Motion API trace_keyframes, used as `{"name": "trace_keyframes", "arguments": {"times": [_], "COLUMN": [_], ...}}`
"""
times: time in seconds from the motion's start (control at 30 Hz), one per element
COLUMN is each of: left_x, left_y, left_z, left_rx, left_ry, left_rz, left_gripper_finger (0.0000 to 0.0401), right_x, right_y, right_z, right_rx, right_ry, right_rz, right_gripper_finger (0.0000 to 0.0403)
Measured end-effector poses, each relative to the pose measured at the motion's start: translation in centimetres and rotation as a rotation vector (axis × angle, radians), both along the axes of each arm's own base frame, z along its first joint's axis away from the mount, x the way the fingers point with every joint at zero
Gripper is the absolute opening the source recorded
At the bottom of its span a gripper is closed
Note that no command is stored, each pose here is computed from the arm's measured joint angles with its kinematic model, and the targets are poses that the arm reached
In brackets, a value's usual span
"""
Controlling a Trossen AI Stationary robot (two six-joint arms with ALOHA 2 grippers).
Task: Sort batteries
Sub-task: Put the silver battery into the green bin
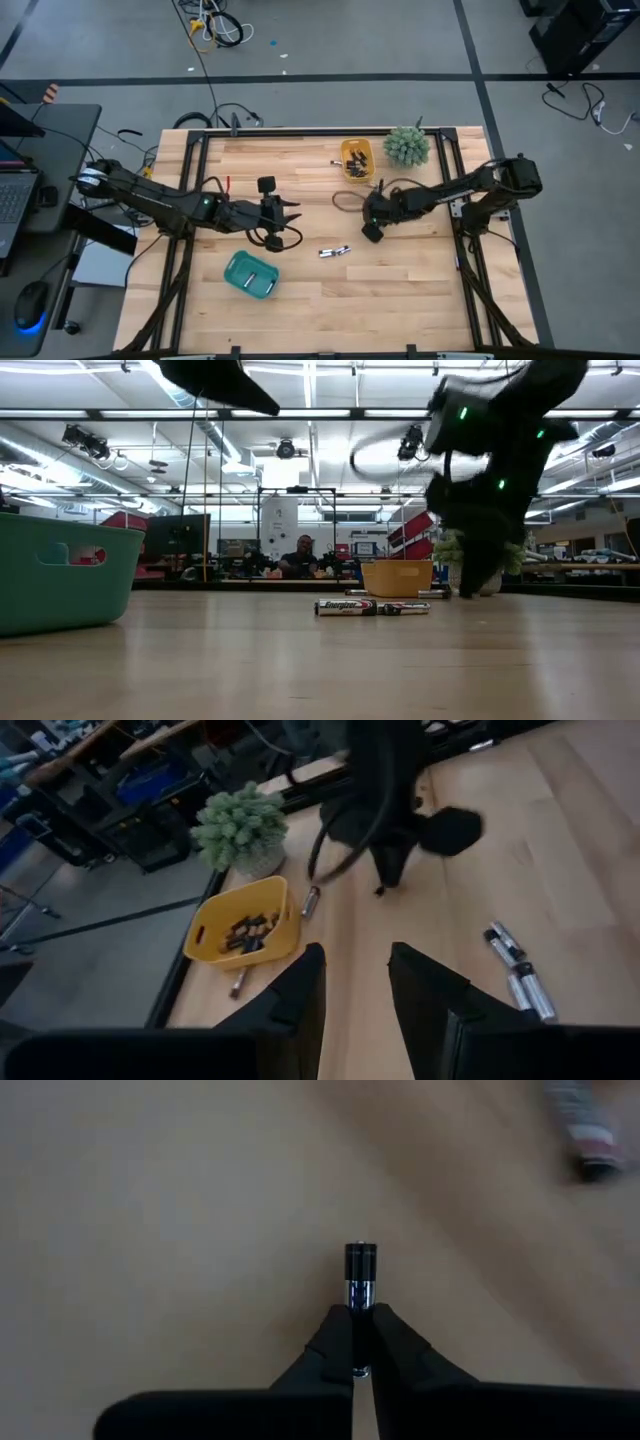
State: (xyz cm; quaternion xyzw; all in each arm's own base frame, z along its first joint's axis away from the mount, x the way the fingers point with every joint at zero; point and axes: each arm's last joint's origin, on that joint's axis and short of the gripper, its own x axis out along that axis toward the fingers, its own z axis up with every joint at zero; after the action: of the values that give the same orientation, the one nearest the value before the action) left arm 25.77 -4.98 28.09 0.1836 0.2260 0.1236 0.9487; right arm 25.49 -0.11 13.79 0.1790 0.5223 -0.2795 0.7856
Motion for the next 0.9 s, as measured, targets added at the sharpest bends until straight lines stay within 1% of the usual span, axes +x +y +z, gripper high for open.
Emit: {"name": "trace_keyframes", "arguments": {"times": [0.13, 0.27, 0.37, 0.47, 0.63, 0.77, 0.9], "left_x": [-0.1, -0.1, -0.2, -0.3, -0.5, -0.3, 0.4], "left_y": [-0.1, -0.3, -0.4, -0.4, -0.4, -0.2, 0.2], "left_z": [-1.6, -2.4, -2.8, -3.2, -3.9, -3.8, -3.6], "left_rx": [-0.037, -0.09, -0.131, -0.151, -0.167, -0.187, -0.202], "left_ry": [-0.041, -0.096, -0.121, -0.118, -0.146, -0.177, -0.242], "left_rz": [-0.055, -0.1, -0.126, -0.162, -0.166, -0.166, -0.186], "left_gripper_finger": [0.0112, 0.0112, 0.0112, 0.0112, 0.0112, 0.0112, 0.0112], "right_x": [1.1, 2.8, 3.8, 4.3, 5.0, 5.3, 5.6], "right_y": [2.1, 3.6, 4.1, 4.3, 4.6, 4.7, 4.6], "right_z": [1.8, 3.3, 4.2, 5.0, 6.3, 7.3, 8.0], "right_rx": [-0.037, -0.081, -0.117, -0.141, -0.158, -0.232, -0.308], "right_ry": [-0.192, -0.406, -0.532, -0.628, -0.766, -0.854, -0.912], "right_rz": [0.125, 0.275, 0.349, 0.388, 0.446, 0.499, 0.54], "right_gripper_finger": [0.0002, 0.0002, 0.0002, 0.0002, 0.0002, 0.0002, 0.0002]}}
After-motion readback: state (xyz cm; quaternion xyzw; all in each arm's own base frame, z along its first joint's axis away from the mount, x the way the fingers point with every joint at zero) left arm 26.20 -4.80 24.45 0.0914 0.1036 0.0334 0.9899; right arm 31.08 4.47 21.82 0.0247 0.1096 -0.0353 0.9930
